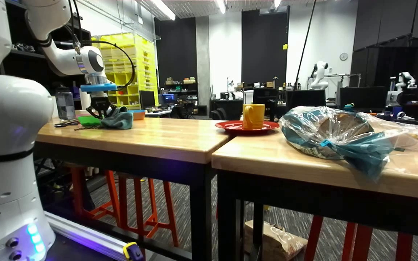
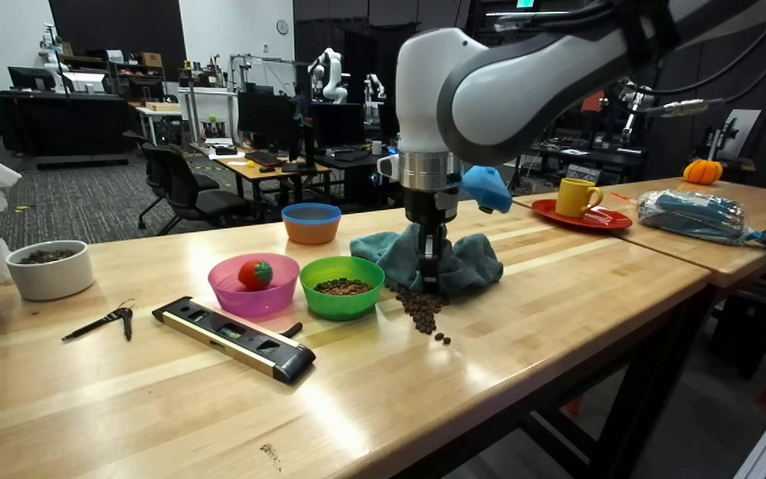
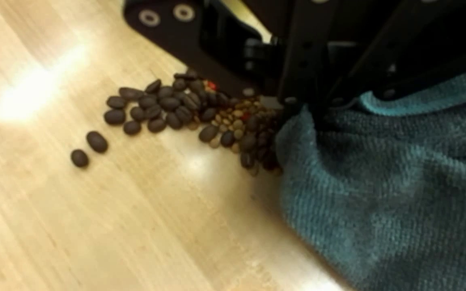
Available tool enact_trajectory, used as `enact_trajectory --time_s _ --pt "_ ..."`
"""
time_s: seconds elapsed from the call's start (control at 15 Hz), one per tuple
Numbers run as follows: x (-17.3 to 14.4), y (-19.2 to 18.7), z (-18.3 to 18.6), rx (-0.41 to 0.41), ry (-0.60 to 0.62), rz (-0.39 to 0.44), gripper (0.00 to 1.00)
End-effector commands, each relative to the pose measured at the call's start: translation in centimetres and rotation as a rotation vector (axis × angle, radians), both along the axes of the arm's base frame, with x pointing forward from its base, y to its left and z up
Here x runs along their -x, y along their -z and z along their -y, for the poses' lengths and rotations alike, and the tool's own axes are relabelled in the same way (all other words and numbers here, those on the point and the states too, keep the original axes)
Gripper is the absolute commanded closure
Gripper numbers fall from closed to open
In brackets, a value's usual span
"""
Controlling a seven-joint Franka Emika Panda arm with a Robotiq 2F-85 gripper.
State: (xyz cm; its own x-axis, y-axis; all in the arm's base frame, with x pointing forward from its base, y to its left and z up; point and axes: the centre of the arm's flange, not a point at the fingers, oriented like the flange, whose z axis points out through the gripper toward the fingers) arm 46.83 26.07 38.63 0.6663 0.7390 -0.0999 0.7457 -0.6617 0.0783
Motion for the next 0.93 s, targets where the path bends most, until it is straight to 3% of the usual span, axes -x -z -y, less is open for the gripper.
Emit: enact_trajectory --time_s 0.0,0.47,0.87 --pt "1.5 0.7 0.3 0.02 -0.003 0.017 0.98" --pt "-0.7 -2.6 2.8 0.169 0.176 0.266 0.98" --pt "0.0 -3.2 5.8 0.14 0.516 0.243 0.98"
